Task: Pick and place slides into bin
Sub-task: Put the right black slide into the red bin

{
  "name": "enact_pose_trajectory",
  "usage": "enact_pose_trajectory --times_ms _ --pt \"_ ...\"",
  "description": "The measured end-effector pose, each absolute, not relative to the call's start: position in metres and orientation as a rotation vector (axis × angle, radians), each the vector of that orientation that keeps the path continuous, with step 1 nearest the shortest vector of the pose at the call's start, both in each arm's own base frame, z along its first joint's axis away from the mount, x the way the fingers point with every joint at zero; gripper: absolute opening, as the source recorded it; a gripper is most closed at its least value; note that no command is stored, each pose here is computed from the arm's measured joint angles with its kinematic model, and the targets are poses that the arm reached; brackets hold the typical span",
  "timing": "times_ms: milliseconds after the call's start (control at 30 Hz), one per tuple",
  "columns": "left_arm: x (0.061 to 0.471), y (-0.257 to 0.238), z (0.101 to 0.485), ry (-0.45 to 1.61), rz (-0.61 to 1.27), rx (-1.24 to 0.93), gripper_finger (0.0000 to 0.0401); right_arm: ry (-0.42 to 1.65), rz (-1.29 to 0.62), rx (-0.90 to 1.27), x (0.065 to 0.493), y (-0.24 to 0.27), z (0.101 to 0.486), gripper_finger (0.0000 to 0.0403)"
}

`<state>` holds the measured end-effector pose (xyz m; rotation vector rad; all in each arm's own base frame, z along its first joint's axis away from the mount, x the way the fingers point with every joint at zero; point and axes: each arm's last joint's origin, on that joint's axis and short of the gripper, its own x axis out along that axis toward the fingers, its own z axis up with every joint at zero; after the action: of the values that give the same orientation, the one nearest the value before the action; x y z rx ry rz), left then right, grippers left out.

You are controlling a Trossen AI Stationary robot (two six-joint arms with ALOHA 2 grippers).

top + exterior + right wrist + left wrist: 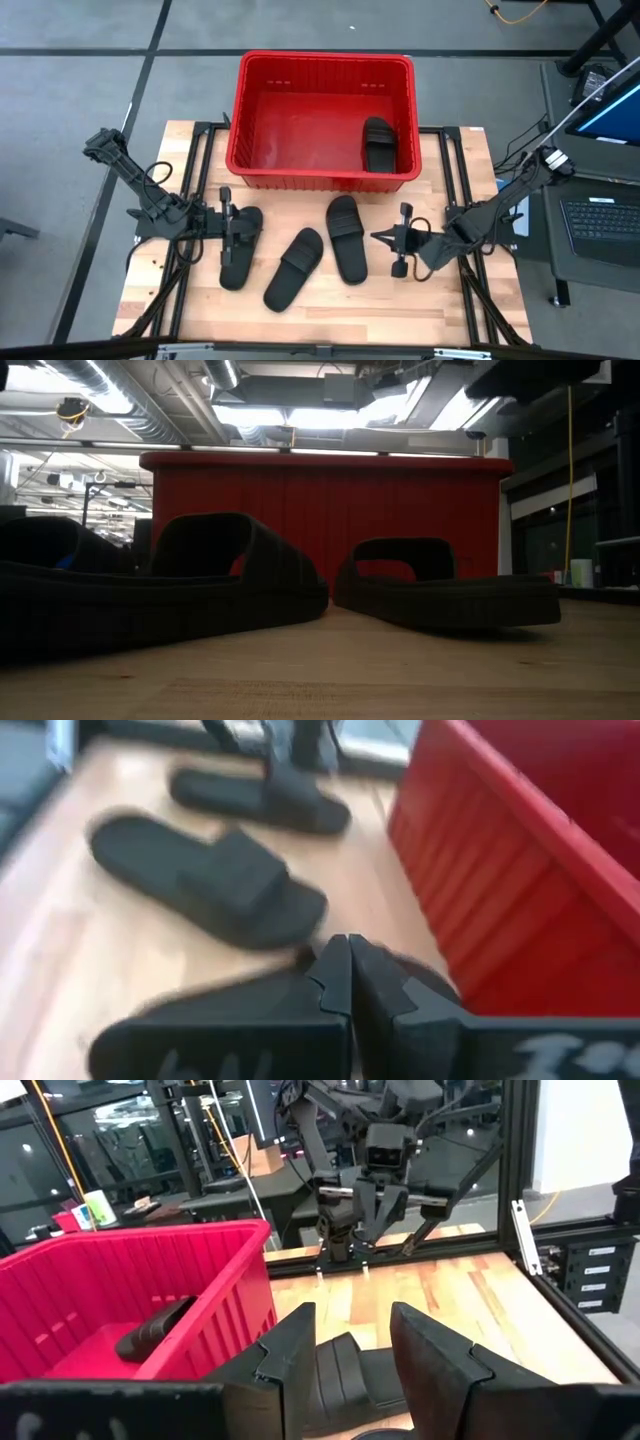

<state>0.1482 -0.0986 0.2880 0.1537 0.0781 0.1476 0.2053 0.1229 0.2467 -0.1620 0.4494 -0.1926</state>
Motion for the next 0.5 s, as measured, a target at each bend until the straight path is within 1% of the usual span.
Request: enact_pose_trajectory --times_ms 300,500 --pt "0.148 -0.098 0.287 0.084 0.155 0.148 0.0127 0.568 -0.201 -0.245 0.229 0.140 0.269 0.0000" --pt "0.148 -0.098 0.286 0.093 0.156 0.150 0.0127 0.634 -0.209 -0.299 0.252 0.156 0.265 0.0000"
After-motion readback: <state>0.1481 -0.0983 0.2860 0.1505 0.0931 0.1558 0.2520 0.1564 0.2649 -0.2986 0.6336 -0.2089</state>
